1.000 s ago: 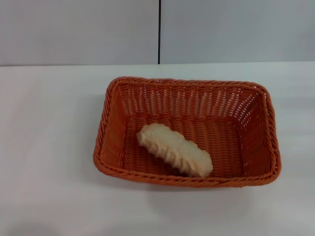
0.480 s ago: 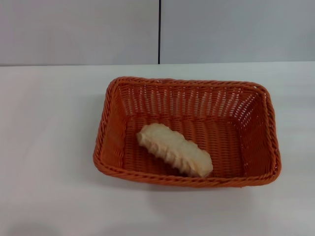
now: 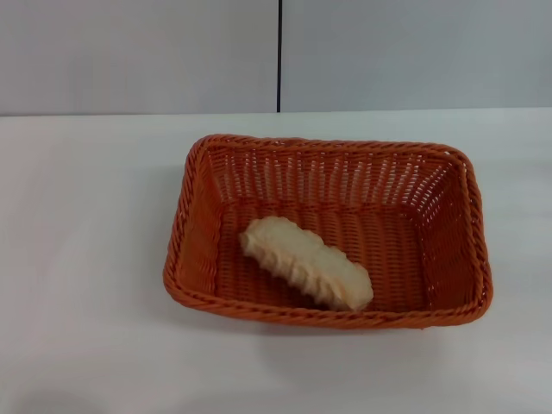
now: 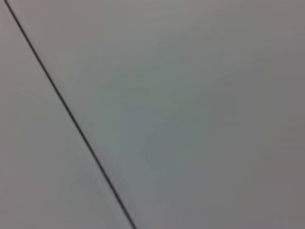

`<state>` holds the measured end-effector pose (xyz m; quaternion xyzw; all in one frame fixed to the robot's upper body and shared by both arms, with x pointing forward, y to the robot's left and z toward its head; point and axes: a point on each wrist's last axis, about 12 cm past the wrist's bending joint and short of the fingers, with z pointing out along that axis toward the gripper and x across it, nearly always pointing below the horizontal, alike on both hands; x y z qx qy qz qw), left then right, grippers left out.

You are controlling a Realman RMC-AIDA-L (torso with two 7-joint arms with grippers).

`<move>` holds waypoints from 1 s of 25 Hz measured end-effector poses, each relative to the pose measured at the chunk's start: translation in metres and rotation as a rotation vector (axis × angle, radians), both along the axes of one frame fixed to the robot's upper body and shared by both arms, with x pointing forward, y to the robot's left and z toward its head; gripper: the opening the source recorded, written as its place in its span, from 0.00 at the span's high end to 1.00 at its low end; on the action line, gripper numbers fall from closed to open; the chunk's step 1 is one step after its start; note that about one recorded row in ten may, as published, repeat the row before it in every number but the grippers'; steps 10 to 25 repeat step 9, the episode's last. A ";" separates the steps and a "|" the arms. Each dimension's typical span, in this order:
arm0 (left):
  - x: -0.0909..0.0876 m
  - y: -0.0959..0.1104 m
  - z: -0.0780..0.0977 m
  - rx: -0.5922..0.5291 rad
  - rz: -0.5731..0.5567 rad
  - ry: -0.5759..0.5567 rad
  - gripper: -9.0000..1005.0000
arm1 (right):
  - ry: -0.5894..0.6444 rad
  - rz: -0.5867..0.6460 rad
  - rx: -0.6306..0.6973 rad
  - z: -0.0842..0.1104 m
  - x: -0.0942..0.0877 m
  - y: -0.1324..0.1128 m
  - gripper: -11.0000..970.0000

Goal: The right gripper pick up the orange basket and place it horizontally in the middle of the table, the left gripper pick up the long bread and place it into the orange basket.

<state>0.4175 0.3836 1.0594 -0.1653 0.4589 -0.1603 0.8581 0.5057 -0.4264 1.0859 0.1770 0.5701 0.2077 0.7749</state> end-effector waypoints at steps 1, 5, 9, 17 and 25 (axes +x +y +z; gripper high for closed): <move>0.001 0.000 0.000 0.000 0.002 -0.001 0.96 | 0.000 -0.009 0.004 0.000 0.001 -0.001 0.39; 0.006 -0.001 0.002 0.018 0.013 -0.006 0.94 | 0.013 -0.063 0.040 -0.003 0.002 -0.004 0.39; 0.008 -0.002 0.003 0.025 0.041 -0.013 0.94 | 0.038 -0.088 0.059 -0.007 0.003 -0.004 0.39; 0.008 -0.002 0.003 0.025 0.041 -0.013 0.94 | 0.038 -0.088 0.059 -0.007 0.003 -0.004 0.39; 0.008 -0.002 0.003 0.025 0.041 -0.013 0.94 | 0.038 -0.088 0.059 -0.007 0.003 -0.004 0.39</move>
